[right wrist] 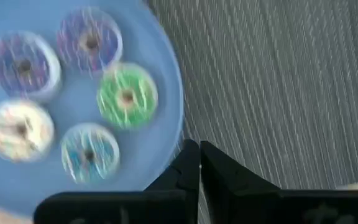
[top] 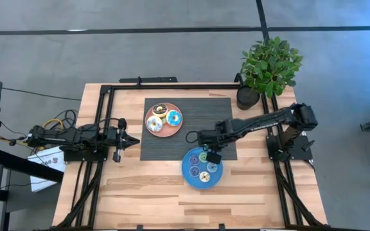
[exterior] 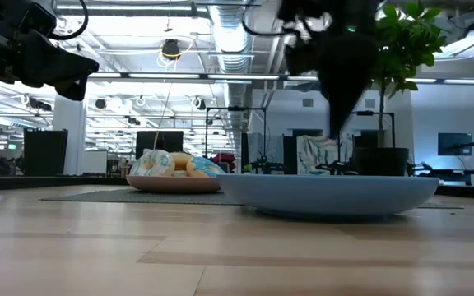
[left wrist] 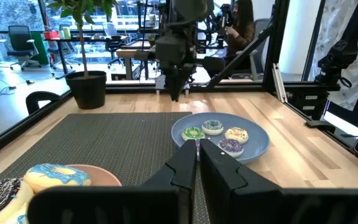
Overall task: Pick & Place donuts
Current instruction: Return to Home Position
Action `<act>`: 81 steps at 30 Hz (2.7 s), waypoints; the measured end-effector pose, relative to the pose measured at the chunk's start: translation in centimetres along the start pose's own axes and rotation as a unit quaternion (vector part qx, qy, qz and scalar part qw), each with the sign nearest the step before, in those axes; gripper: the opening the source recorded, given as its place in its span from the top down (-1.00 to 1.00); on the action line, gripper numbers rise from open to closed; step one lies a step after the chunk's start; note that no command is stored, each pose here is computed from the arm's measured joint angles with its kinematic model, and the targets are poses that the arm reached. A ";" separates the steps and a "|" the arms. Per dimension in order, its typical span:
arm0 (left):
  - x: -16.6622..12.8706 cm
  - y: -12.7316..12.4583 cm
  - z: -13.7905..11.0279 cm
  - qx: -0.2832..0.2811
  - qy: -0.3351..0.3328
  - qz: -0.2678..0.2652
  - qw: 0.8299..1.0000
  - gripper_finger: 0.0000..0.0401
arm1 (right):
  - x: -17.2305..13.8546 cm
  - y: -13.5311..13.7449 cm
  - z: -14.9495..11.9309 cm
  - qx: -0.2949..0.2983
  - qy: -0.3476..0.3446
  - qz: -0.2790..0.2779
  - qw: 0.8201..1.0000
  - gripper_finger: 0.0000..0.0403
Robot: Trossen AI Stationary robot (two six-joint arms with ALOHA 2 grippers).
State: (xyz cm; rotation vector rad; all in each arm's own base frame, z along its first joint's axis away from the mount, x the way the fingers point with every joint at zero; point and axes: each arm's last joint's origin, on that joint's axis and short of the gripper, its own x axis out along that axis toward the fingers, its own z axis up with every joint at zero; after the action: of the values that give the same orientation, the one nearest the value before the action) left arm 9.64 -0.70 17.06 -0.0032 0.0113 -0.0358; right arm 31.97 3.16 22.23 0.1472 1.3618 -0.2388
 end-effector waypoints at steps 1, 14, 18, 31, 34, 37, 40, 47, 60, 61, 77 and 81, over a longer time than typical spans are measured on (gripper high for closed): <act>0.0 0.0 0.0 0.000 0.000 0.000 1.000 0.94 | 0.1 -0.1 -0.5 -0.006 0.006 -0.001 1.000 0.98; 0.0 0.0 0.0 0.000 0.000 0.000 1.000 0.94 | -0.1 -3.3 -9.7 -0.004 -0.098 0.075 0.992 1.00; 0.0 0.0 0.0 0.000 0.000 0.000 1.000 0.94 | -0.2 -4.6 -12.9 -0.001 -0.118 0.077 0.990 1.00; 0.0 0.0 0.0 0.000 0.000 0.000 1.000 0.94 | -3.0 -6.7 -17.6 0.024 -0.235 0.107 0.966 1.00; 0.0 0.0 0.0 0.000 0.000 0.000 1.000 0.94 | -3.7 -6.8 -17.5 0.036 -0.281 0.089 0.955 1.00; 0.0 0.0 0.0 0.000 0.000 0.000 1.000 0.94 | -3.4 -6.6 -17.2 0.030 -0.333 0.097 0.937 1.00; 0.0 0.0 0.0 0.000 0.000 0.000 1.000 0.94 | -1.6 -6.2 -17.4 0.016 -0.375 0.113 0.920 1.00; 0.0 0.0 0.0 0.000 0.000 0.000 1.000 0.94 | 2.7 -6.4 -19.2 0.026 -0.428 0.135 0.893 1.00; 0.0 0.0 0.0 0.000 0.000 0.000 1.000 0.94 | 2.7 -8.0 -21.7 0.046 -0.450 0.137 0.881 1.00; 0.0 0.0 0.0 0.000 0.000 0.000 1.000 0.94 | 2.5 -8.1 -21.9 0.044 -0.447 0.141 0.882 1.00; 0.0 0.0 0.0 0.000 0.000 0.000 1.000 0.94 | 2.0 -8.2 -22.7 0.025 -0.448 0.175 0.876 1.00; 0.0 0.0 0.0 0.000 0.000 0.000 1.000 0.94 | 2.0 -8.2 -22.7 0.025 -0.448 0.175 0.876 1.00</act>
State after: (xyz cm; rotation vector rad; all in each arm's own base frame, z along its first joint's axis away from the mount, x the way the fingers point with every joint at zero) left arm 9.64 -0.70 17.06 -0.0031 0.0109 -0.0357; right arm 8.75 0.58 15.93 0.2807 0.3856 -0.0174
